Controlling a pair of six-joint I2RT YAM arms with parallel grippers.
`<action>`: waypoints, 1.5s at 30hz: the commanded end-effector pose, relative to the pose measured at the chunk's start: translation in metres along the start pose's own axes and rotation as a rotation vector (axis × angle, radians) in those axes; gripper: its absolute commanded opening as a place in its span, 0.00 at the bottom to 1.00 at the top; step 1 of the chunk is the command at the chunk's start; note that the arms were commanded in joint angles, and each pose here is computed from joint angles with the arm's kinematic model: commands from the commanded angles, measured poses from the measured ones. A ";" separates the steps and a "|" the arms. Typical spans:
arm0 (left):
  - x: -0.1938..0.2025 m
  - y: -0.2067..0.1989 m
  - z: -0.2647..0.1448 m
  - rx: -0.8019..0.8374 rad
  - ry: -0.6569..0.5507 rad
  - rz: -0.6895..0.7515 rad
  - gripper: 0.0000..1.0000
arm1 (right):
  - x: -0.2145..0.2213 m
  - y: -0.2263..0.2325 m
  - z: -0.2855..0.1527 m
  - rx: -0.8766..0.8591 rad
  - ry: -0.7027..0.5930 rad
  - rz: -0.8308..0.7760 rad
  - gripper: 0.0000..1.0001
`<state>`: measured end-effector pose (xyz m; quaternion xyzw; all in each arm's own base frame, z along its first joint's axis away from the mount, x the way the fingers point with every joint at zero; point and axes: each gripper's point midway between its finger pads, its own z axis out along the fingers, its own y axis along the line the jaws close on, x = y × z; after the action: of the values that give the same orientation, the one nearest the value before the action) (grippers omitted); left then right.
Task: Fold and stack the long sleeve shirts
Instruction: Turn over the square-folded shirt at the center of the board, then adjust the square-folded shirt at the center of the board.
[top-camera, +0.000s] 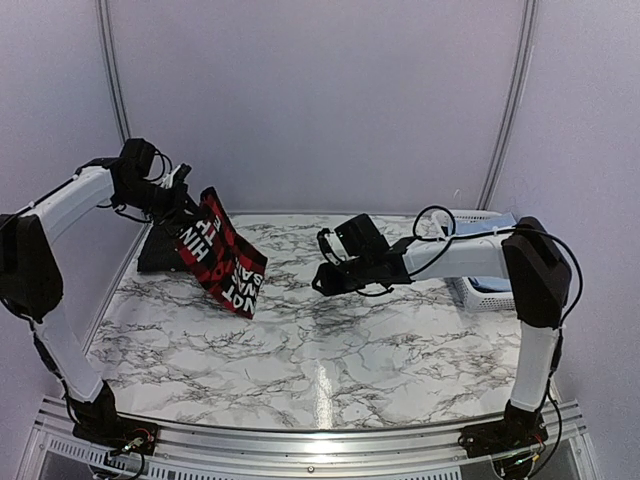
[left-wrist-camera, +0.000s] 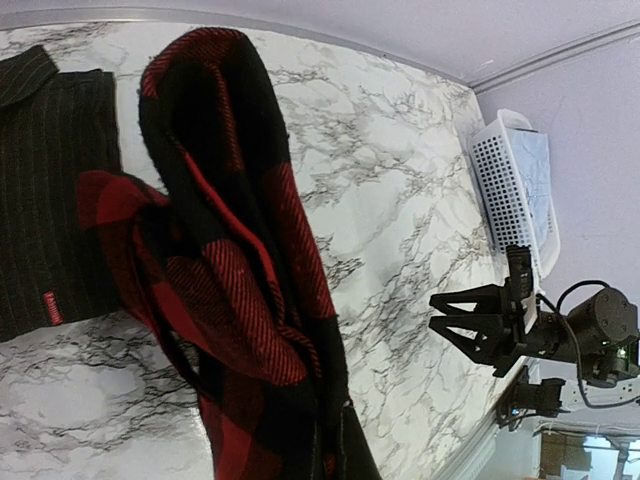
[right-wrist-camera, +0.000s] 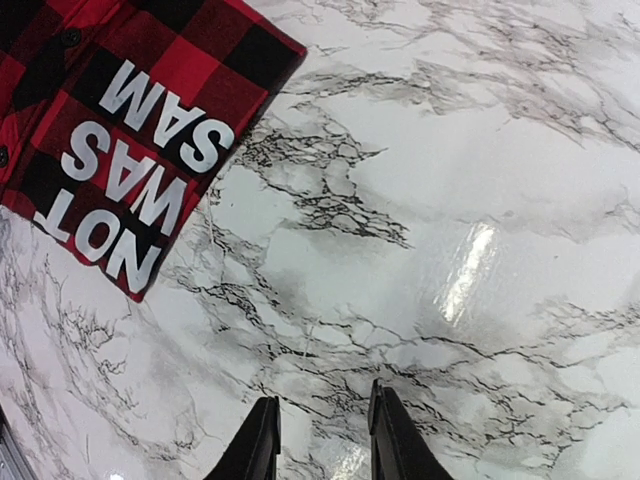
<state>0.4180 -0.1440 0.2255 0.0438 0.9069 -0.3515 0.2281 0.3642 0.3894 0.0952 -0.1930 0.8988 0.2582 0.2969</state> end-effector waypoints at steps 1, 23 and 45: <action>0.002 -0.062 0.034 0.054 0.055 0.038 0.00 | -0.025 -0.010 -0.038 0.055 -0.077 -0.022 0.27; 0.023 -0.245 0.228 0.156 -0.067 0.129 0.69 | 0.003 -0.082 -0.124 0.194 -0.160 0.115 0.53; 0.084 -0.041 0.223 -0.043 0.199 0.060 0.73 | -0.005 -0.135 -0.011 0.259 -0.058 0.188 0.66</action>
<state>0.4193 -0.3172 0.0838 0.0749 0.9330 -0.3124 0.1625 0.4137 0.2758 0.0533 -0.0701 0.9331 0.1786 0.3041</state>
